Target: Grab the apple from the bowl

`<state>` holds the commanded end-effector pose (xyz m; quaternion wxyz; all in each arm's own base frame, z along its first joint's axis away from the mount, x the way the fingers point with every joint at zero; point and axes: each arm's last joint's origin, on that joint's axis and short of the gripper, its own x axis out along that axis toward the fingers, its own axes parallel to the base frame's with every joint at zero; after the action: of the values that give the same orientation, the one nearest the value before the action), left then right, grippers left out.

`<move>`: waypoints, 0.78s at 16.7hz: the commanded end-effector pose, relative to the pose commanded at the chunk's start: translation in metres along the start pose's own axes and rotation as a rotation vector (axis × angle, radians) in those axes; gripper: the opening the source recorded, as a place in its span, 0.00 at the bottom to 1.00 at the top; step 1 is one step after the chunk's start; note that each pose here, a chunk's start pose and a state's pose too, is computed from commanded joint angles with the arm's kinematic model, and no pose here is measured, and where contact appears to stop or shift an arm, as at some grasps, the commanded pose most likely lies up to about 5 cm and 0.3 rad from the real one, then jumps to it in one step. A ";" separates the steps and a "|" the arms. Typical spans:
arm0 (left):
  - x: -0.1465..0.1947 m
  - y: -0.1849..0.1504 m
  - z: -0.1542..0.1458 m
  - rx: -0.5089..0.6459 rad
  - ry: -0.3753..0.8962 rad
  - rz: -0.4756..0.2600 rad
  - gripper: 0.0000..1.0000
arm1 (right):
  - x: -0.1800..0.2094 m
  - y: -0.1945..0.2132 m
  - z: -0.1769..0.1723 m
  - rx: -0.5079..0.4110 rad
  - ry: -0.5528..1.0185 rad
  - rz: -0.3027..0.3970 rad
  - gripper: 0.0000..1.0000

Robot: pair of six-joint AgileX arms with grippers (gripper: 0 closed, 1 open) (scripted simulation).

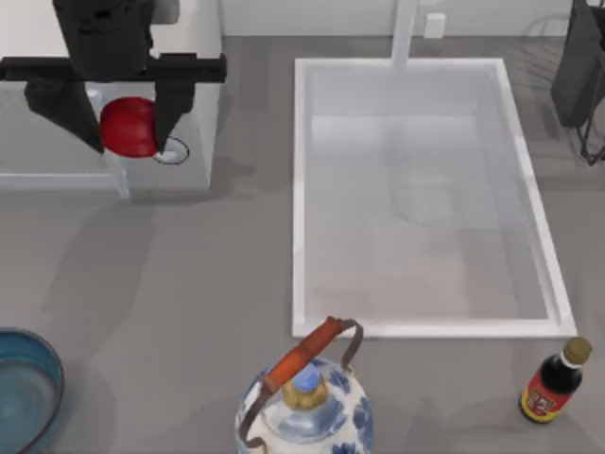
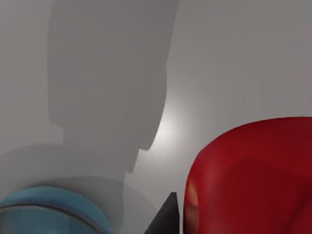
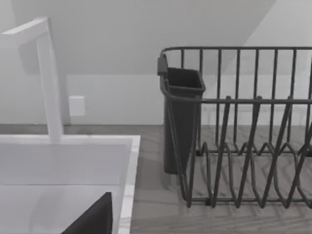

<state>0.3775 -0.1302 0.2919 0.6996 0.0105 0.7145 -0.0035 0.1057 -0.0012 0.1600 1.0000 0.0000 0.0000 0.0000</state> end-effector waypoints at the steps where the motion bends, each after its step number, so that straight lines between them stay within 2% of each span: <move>1: 0.008 -0.016 0.007 0.000 -0.005 -0.002 0.00 | 0.000 0.000 0.000 0.000 0.000 0.000 1.00; 4: 0.022 -0.045 0.015 0.000 -0.020 -0.009 0.00 | 0.000 0.000 0.000 0.000 0.000 0.000 1.00; 10: 0.026 -0.045 0.016 -0.001 -0.018 -0.009 0.00 | 0.000 0.000 0.000 0.000 0.000 0.000 1.00; 13: 0.050 -0.047 0.020 -0.001 -0.020 -0.010 0.00 | 0.000 0.000 0.000 0.000 0.000 0.000 1.00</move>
<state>0.3953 -0.1774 0.2407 0.7066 0.0068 0.7075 -0.0067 0.1057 -0.0012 0.1600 1.0000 0.0000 0.0000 0.0000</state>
